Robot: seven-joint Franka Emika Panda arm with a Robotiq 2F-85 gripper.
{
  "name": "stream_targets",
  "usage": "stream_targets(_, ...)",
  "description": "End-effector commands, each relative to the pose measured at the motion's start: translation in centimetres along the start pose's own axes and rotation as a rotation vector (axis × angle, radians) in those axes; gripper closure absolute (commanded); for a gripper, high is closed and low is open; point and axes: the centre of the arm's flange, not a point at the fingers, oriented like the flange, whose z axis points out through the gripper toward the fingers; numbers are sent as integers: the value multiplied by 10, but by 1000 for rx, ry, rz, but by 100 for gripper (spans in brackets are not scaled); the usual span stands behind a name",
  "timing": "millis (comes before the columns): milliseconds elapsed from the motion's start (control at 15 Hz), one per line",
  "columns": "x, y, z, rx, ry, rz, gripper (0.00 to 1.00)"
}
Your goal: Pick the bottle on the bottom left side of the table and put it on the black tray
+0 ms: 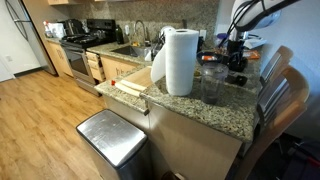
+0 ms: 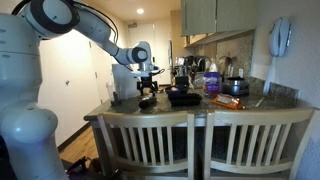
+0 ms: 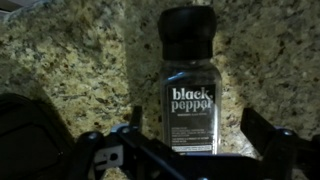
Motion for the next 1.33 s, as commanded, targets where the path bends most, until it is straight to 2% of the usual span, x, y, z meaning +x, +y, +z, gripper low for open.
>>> stream_targets(0,0,0,-1,0,1,-1,0)
stream_targets(200,0,-1,-1,0,1,-1,0)
stream_targets(333,19,-5,20,-41,-53,35,0)
stream_targets(400,1,-2,3,-13,-10,12,0)
stream_targets(800,3,-3,6,-17,-14,16,0)
stream_targets(1067,20,-2,40,-25,-147,68,0)
stream_targets(1133,4,-4,28,-17,-92,38,0)
stream_targets(1267,8,-4,42,-20,-122,57,0)
